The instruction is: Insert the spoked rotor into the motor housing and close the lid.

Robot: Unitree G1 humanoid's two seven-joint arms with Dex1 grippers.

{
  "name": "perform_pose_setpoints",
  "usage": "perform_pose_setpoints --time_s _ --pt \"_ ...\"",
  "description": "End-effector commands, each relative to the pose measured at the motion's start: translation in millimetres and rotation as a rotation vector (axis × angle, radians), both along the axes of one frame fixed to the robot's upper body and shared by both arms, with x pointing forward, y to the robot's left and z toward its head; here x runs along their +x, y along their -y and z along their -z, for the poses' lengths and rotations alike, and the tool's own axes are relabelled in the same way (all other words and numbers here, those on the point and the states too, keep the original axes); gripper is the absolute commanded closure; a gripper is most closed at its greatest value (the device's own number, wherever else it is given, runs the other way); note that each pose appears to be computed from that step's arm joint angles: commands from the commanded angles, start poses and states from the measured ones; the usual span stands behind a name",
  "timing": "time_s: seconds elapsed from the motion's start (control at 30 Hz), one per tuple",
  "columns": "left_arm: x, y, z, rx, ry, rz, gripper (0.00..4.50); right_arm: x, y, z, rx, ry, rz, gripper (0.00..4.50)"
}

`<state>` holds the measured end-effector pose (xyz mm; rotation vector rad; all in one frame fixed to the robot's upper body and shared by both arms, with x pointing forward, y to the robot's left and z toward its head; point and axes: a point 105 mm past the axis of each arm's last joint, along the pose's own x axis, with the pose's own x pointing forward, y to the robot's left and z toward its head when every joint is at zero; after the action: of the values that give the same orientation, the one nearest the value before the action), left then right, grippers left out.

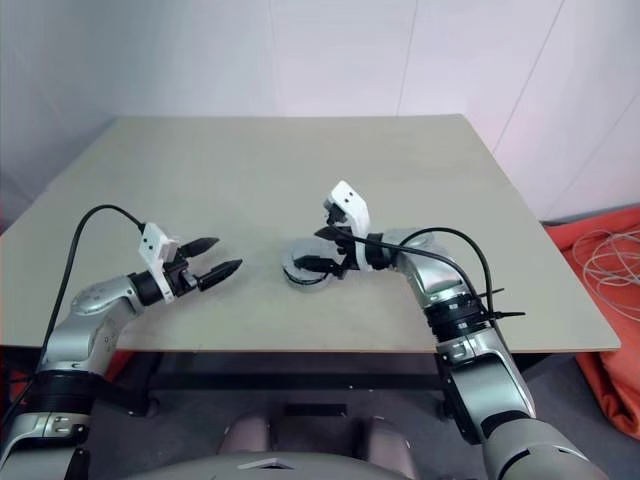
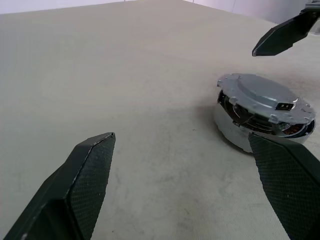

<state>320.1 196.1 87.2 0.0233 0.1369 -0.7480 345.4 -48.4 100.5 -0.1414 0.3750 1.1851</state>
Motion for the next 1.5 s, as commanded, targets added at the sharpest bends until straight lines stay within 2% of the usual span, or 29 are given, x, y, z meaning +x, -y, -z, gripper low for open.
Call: perform_pose_setpoints --time_s 0.03,0.67,0.77,0.83,0.87,1.13,1.5 --pt "3.1 -0.5 -16.7 -0.002 0.063 0.0 0.0 8.6 -3.3 -13.3 -0.001 0.075 0.003 0.06" --pt "3.2 -1.9 -18.7 0.006 0.07 -0.003 0.0 10.4 -11.1 17.2 -0.101 0.097 0.013 0.06" --pt "3.5 -1.9 -19.2 0.006 0.071 -0.003 0.0 9.5 -10.3 20.2 -0.131 0.123 -0.006 0.67" --pt "3.6 -1.8 -19.5 0.006 0.072 -0.003 0.0 8.6 -11.2 19.0 -0.127 0.13 -0.015 1.3" --pt "3.6 -1.9 -19.4 0.006 0.071 -0.002 0.0 8.3 -12.0 17.8 -0.121 0.131 -0.017 1.35" --pt "3.9 -1.4 -19.8 0.006 0.072 0.0 0.0 7.1 -16.2 5.3 -0.071 0.141 -0.03 1.35" --pt "3.6 0.1 -18.8 0.001 0.067 0.002 0.0 6.7 -14.2 2.6 -0.086 0.156 -0.039 1.35"
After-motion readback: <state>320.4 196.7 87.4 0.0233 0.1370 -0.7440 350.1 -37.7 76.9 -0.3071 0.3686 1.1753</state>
